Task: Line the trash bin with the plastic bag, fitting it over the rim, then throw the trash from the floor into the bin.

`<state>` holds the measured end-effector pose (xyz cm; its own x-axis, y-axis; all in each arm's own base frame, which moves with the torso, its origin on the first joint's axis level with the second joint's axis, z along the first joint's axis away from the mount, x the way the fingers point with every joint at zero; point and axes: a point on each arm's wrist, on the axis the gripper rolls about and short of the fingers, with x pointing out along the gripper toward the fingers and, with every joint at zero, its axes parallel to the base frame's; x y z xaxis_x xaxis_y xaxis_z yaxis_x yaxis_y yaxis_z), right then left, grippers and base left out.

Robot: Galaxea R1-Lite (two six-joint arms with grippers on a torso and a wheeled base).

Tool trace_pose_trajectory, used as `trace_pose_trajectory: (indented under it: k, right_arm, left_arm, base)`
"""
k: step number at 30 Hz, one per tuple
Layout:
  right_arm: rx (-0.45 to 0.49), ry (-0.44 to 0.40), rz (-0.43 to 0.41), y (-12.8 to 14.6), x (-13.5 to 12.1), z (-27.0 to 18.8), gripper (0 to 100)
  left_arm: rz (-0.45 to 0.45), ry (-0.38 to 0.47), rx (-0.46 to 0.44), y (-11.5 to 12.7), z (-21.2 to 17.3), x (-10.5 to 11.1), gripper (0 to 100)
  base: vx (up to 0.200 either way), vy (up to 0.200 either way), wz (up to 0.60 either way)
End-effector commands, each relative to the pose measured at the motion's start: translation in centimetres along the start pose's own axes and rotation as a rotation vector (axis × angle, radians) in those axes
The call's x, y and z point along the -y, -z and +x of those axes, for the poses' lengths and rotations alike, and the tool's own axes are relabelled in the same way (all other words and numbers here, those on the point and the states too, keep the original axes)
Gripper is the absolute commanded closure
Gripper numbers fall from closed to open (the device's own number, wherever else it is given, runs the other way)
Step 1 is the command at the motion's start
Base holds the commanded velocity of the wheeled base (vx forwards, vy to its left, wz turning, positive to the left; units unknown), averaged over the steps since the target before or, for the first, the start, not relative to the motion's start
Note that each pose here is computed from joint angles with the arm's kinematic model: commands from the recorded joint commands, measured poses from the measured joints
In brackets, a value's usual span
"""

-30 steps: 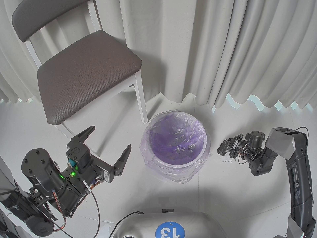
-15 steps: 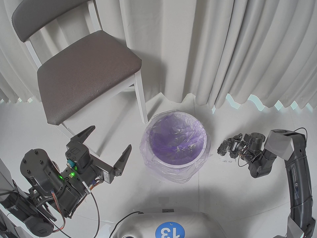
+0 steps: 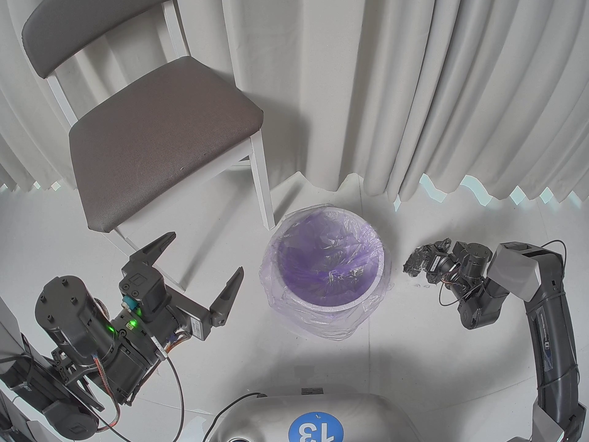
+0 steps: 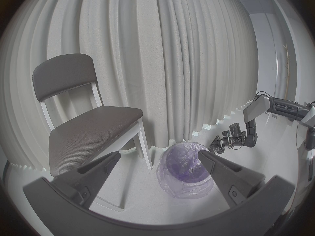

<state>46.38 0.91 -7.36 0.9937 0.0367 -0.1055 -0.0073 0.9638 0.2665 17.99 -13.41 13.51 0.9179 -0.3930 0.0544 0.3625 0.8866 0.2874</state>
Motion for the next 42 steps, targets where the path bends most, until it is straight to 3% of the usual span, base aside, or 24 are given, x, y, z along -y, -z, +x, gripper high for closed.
trace_pose_trajectory:
  k: [1, 6, 17, 29, 34, 42]
  right_arm:
    - [-0.111, 0.043, -0.007, 2.0, 0.6, 0.5, 100]
    - [-0.083, 0.041, -0.008, 1.1, 0.4, 0.2, 100]
    - [0.014, 0.011, -0.024, -9.7, -2.8, -4.3, 100]
    - [0.141, -0.025, -0.065, -16.2, -5.3, -7.7, 100]
    - [0.238, -0.053, -0.050, -19.1, -8.5, -9.5, 100]
    - [0.365, -0.202, -0.009, -21.6, -15.8, -14.4, 100]
  left_arm:
    - [-0.004, -0.006, 0.014, -0.1, 0.0, -0.1, 0]
    - [-0.004, -0.007, 0.018, -0.2, 0.0, -0.1, 0]
    - [-0.002, 0.007, 0.019, -0.3, -0.1, 0.2, 0]
    - [0.021, 0.014, 0.003, 0.1, -0.4, 0.3, 0]
    - [0.023, 0.022, -0.002, 0.2, -0.5, 0.4, 0]
    - [0.024, 0.040, -0.003, 0.2, -0.7, 0.7, 0]
  base:
    - [0.000, 0.000, 0.00]
    - [0.000, 0.000, 0.00]
    - [0.000, 0.000, 0.00]
    - [0.000, 0.000, 0.00]
    - [0.000, 0.000, 0.00]
    - [0.000, 0.000, 0.00]
